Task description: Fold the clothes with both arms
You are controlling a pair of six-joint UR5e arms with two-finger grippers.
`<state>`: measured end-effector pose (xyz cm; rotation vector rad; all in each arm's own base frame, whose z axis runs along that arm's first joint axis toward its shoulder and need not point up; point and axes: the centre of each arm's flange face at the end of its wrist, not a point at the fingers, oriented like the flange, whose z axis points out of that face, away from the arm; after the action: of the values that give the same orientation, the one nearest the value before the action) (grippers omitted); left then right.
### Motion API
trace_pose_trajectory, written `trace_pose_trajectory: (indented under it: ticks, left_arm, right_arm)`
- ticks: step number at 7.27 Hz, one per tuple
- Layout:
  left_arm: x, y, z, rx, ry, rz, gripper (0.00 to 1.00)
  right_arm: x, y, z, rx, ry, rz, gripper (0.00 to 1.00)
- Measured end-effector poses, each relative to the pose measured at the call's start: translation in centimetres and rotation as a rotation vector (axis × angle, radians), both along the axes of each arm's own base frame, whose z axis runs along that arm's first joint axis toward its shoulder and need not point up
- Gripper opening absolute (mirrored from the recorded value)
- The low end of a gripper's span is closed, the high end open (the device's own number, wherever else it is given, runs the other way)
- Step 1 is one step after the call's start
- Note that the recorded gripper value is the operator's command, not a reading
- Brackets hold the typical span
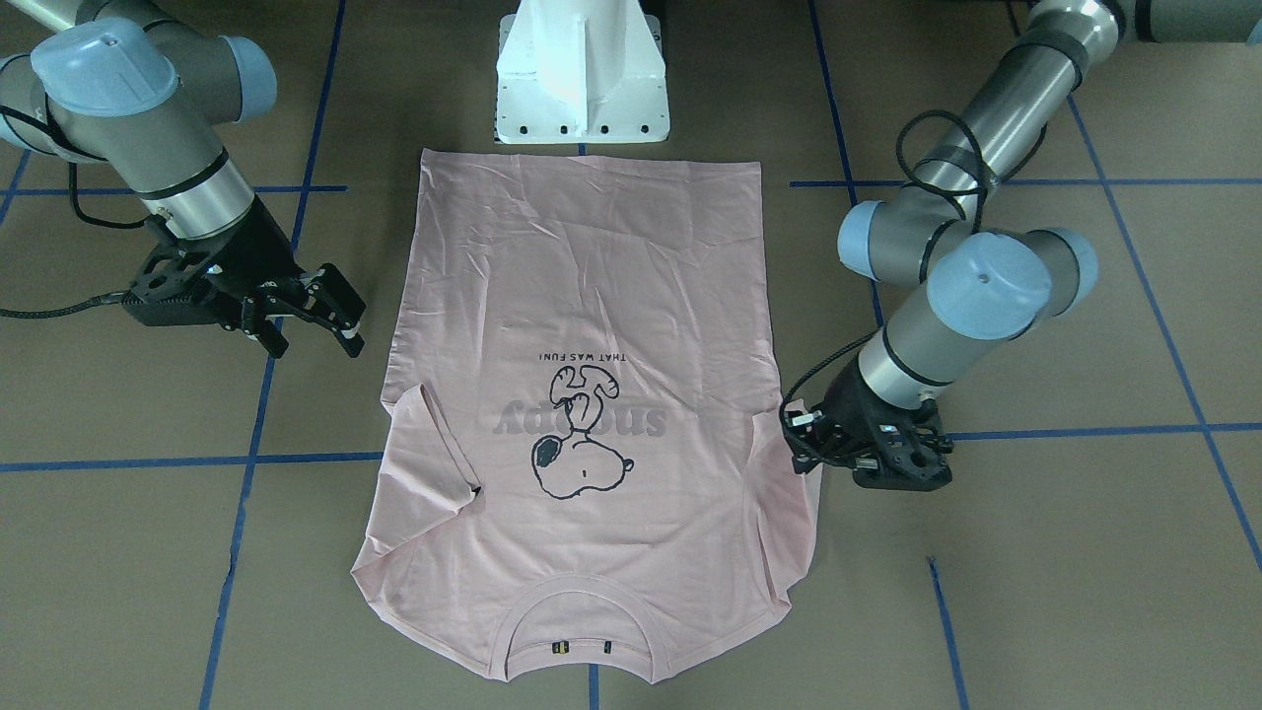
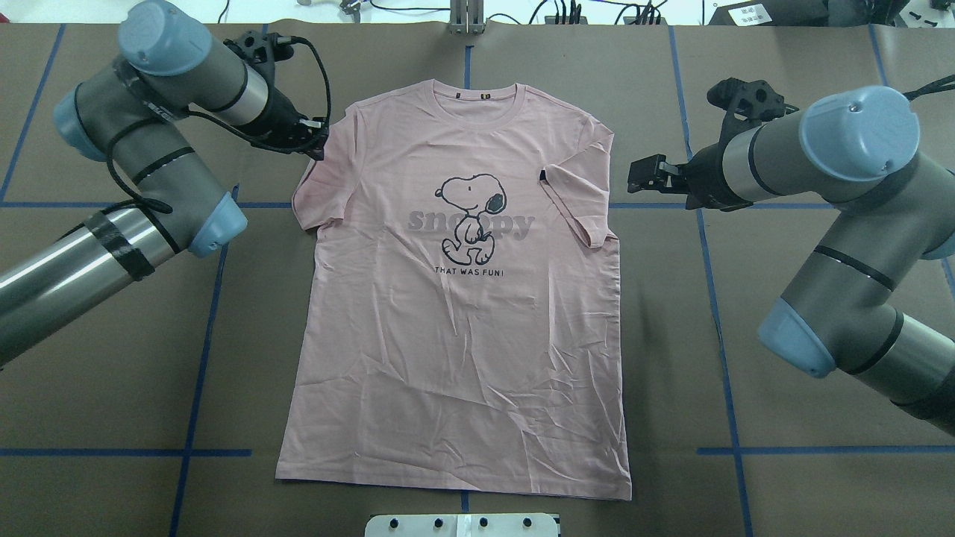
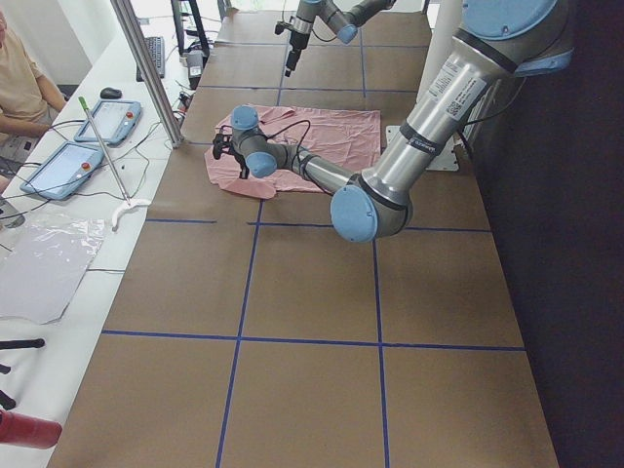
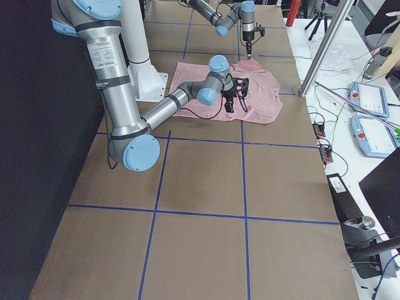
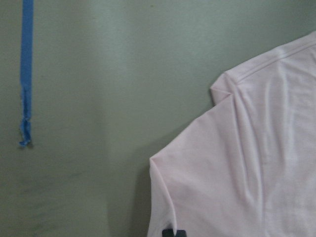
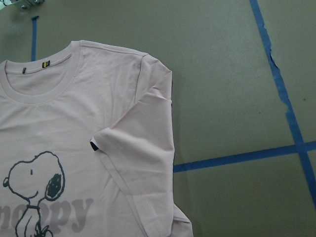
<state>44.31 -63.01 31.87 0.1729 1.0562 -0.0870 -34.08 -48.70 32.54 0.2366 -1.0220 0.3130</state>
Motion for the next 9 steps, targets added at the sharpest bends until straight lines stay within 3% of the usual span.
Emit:
trace_pose_trajectory:
  ticks: [3, 4, 5, 7, 9]
  left_arm:
    - [6.0, -3.3, -2.0, -0.005, -0.024, -0.063, 0.0]
    - [6.8, -4.0, -2.0, 0.01, -0.026, -0.081, 0.73]
    - [7.5, -4.1, -2.1, 0.025, -0.024, -0.091, 0.84]
    - [7.6, -2.4, -4.0, 0.032, 0.038, -0.107, 0.85]
    - [4.8, 4.9, -6.6, 0.013, 0.181, -0.112, 0.91]
  right_arm:
    - [-0.2, 0.3, -0.3, 0.009, -0.018, -0.001, 1.0]
    - [-0.6, 0.4, -0.5, 0.012, -0.022, -0.007, 1.0]
    - [-0.7, 0.5, -0.6, 0.013, -0.023, -0.009, 1.0]
    - [-1.4, 1.0, -0.9, 0.012, -0.029, -0.018, 1.0]
    - [-3.8, 3.7, -1.7, -0.059, -0.067, -0.011, 1.0]
